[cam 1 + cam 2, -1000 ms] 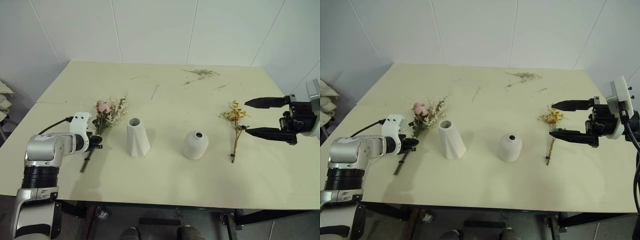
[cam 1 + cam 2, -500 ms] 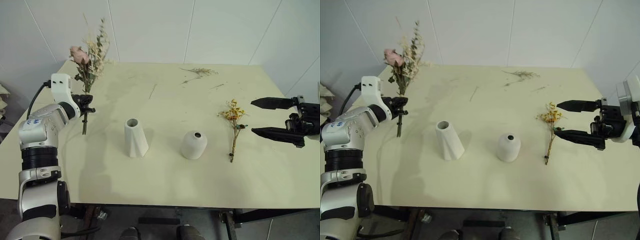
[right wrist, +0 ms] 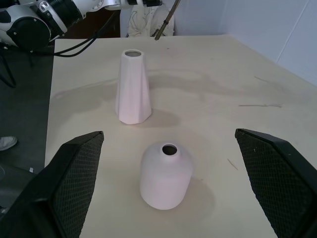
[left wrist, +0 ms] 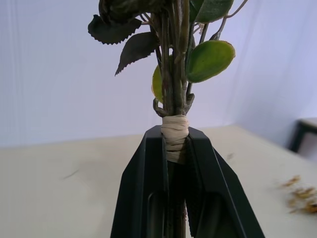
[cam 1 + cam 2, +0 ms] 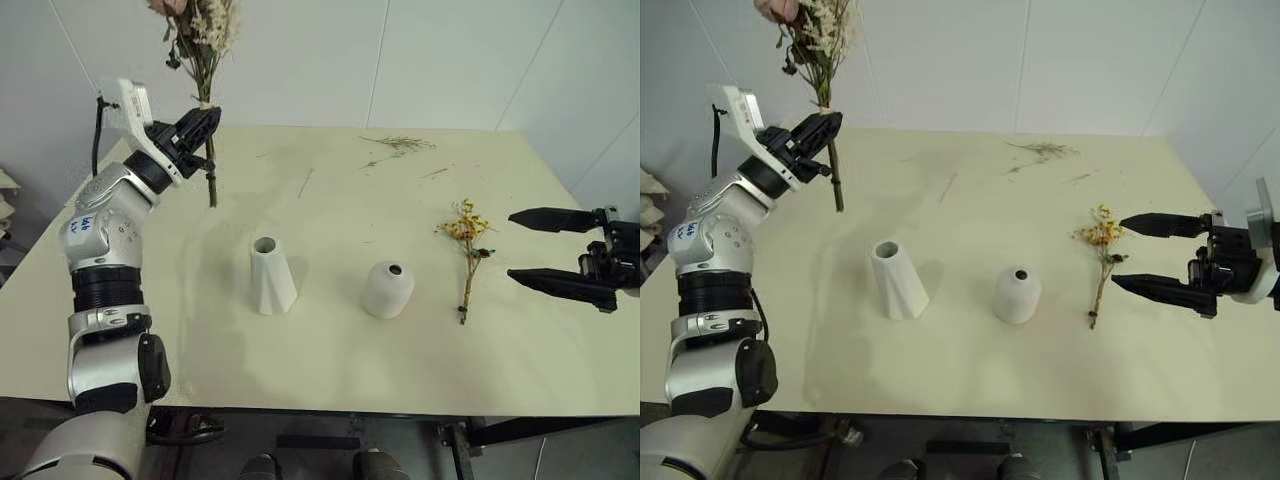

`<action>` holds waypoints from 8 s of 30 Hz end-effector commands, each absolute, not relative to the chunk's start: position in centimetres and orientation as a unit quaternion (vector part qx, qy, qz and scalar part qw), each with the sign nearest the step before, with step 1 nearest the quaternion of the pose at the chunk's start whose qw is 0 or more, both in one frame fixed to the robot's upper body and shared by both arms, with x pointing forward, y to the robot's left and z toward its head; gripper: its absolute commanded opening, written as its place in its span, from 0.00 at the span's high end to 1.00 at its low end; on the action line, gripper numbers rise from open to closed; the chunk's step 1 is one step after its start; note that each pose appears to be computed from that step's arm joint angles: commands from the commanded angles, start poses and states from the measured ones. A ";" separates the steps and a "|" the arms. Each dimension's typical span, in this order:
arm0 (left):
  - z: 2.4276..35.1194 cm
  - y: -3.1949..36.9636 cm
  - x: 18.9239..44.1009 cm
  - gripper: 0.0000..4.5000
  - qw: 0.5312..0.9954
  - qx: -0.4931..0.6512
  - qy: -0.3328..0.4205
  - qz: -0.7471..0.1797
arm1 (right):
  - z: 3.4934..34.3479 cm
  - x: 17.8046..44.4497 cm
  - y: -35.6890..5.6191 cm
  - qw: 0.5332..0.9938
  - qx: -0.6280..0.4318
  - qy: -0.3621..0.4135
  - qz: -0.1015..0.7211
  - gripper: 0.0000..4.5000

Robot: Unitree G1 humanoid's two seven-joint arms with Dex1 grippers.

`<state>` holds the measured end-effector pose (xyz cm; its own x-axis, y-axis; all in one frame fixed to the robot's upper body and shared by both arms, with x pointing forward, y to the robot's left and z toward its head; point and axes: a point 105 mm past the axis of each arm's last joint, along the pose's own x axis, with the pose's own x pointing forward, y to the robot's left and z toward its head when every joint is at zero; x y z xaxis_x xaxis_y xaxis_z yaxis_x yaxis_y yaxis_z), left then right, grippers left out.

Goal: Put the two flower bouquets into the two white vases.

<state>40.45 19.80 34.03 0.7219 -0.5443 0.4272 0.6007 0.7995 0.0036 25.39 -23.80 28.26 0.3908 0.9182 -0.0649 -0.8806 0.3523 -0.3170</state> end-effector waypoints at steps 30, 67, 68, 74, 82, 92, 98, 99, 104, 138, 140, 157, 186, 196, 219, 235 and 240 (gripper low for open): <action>36.2 16.0 31.0 0.97 0.727 -0.152 -0.359 -0.566 | 29.9 24.2 -23.3 0.826 -0.160 -0.099 0.531 0.00; 30.9 15.1 33.2 0.97 0.744 -0.181 -0.298 -0.570 | 29.6 24.2 -23.6 0.836 -0.159 -0.093 0.516 0.00; 30.7 15.0 33.3 0.97 0.744 -0.181 -0.295 -0.571 | 29.6 24.2 -23.6 0.837 -0.159 -0.093 0.516 0.00; 30.1 14.4 33.4 0.97 0.744 -0.180 -0.283 -0.578 | 29.6 24.2 -23.7 0.838 -0.159 -0.092 0.513 0.00; 28.9 14.0 33.4 0.97 0.751 -0.168 -0.257 -0.584 | 29.4 24.1 -23.8 0.840 -0.160 -0.091 0.510 0.00; 28.0 14.5 32.8 0.97 0.762 -0.150 -0.236 -0.584 | 29.1 24.3 -23.9 0.841 -0.158 -0.089 0.510 0.00; 27.1 14.4 32.5 0.97 0.767 -0.124 -0.211 -0.593 | 29.0 24.4 -23.9 0.841 -0.157 -0.088 0.510 0.00; 27.0 14.4 32.5 0.97 0.767 -0.120 -0.208 -0.595 | 29.0 24.4 -23.9 0.841 -0.157 -0.087 0.510 0.00; 26.9 14.4 32.4 0.97 0.766 -0.118 -0.206 -0.597 | 28.9 24.4 -23.9 0.841 -0.156 -0.086 0.510 0.00; 26.2 21.9 31.0 0.01 0.802 0.001 -0.147 -0.578 | 27.8 24.8 -24.7 0.857 -0.152 -0.055 0.489 0.00; 26.4 23.0 30.8 0.01 0.805 0.008 -0.151 -0.574 | 27.5 24.8 -24.7 0.860 -0.149 -0.050 0.485 0.00; 31.1 25.6 26.1 0.01 0.756 0.028 -0.254 -0.603 | 21.2 31.4 -26.4 0.951 -0.137 0.039 0.275 0.00; 30.9 18.3 23.2 0.01 0.780 0.080 -0.125 -0.608 | 18.1 38.2 -27.1 0.974 -0.115 0.164 0.102 0.00; 28.8 16.4 22.0 0.01 0.792 0.092 -0.118 -0.592 | 17.0 38.6 -26.5 0.971 -0.108 0.186 0.100 0.00; 28.4 18.1 20.4 0.00 0.795 0.075 -0.130 -0.587 | 15.3 40.4 -25.2 0.965 -0.075 0.238 0.081 0.09; 28.5 18.1 20.6 0.00 0.777 0.058 -0.139 -0.612 | 20.8 40.1 -23.7 0.992 -0.054 0.058 0.098 0.99; 28.6 18.3 21.0 0.00 0.772 0.051 -0.142 -0.618 | 26.3 38.4 -21.9 0.979 -0.021 -0.150 0.138 0.99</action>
